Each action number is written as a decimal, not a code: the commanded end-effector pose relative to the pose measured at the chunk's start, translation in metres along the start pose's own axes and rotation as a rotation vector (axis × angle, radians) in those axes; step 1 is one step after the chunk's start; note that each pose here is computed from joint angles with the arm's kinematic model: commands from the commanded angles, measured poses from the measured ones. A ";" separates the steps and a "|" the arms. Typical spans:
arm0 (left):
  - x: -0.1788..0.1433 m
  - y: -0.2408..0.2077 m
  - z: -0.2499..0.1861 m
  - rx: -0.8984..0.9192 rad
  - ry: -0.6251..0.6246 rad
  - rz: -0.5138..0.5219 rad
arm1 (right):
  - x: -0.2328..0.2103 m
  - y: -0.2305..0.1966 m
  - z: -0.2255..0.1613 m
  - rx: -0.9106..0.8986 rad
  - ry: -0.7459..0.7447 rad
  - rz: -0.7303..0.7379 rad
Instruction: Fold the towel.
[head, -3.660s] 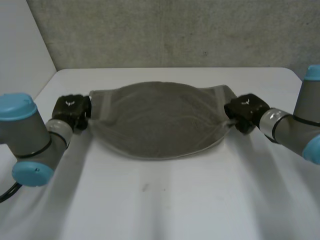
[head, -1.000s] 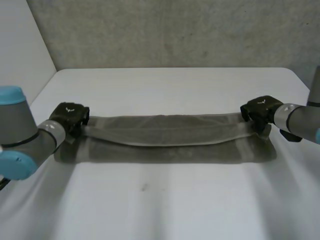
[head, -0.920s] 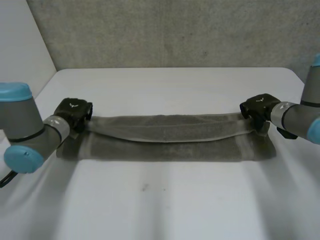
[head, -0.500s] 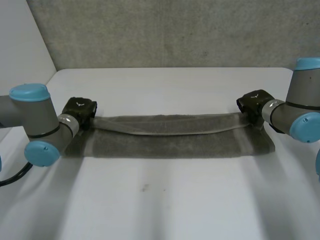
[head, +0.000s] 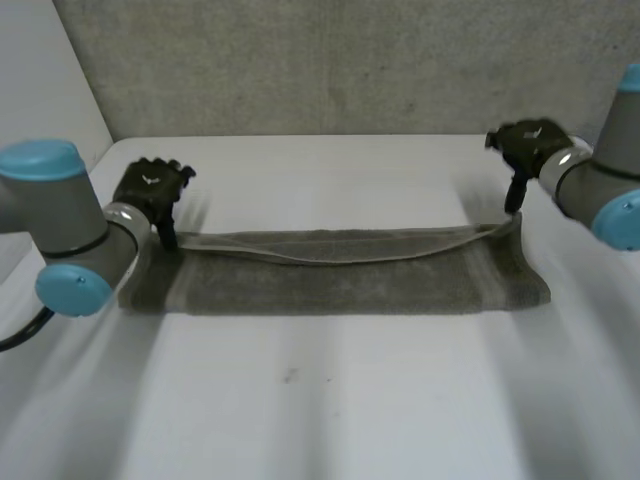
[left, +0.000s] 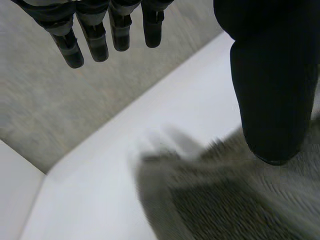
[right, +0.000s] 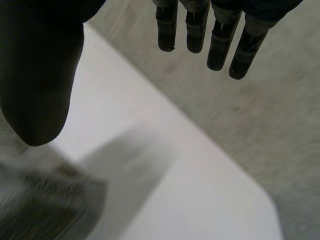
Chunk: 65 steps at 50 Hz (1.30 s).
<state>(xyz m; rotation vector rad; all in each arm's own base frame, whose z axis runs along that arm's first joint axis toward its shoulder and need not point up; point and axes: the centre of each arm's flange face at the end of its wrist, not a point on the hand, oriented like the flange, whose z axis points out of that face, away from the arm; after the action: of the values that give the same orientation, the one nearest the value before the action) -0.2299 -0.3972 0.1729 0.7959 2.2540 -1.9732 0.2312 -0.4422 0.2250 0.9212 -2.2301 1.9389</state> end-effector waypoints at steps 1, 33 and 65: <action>-0.011 -0.033 -0.026 0.057 -0.023 -0.050 | 0.018 -0.037 -0.025 0.069 0.036 0.015; 0.013 0.031 -0.076 -0.278 0.103 -0.062 | -0.044 0.052 -0.084 -0.273 -0.246 0.032; 0.012 0.040 -0.037 -0.252 0.083 -0.046 | -0.042 0.060 -0.060 -0.198 -0.160 0.048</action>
<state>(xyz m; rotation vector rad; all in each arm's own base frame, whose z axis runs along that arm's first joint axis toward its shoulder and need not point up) -0.2161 -0.3722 0.1399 0.8024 2.4939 -1.6924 0.2274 -0.3866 0.1648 1.0423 -2.5185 1.6585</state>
